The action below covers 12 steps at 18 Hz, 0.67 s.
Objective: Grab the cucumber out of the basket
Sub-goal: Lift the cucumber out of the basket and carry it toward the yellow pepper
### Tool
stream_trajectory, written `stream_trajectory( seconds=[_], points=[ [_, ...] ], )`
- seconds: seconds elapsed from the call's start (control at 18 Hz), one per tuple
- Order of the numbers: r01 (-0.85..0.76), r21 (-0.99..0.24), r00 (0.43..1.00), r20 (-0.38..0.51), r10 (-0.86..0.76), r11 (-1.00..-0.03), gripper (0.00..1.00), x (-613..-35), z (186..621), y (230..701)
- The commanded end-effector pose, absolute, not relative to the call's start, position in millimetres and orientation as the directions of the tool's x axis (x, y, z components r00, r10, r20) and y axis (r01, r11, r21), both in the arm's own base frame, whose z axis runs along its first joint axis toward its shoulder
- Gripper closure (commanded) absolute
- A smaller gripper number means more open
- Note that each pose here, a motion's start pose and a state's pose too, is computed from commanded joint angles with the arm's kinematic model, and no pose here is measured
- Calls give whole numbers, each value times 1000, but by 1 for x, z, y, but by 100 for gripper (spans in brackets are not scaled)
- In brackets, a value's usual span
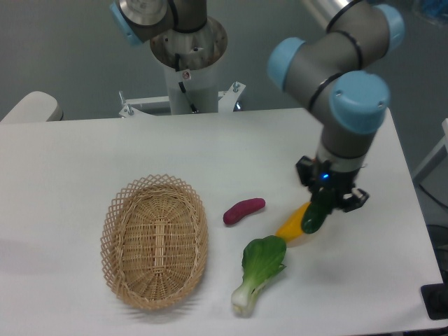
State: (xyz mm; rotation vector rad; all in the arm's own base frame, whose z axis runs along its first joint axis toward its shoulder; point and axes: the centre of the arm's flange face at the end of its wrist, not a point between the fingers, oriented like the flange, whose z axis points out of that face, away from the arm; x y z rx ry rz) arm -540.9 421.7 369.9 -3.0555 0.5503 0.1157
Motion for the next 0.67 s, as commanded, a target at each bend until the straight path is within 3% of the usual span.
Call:
stream_trajectory(
  seconds=[0.67],
  points=[
    [-351,-21,934,-84,-348,-936,79,-542,370,423]
  ],
)
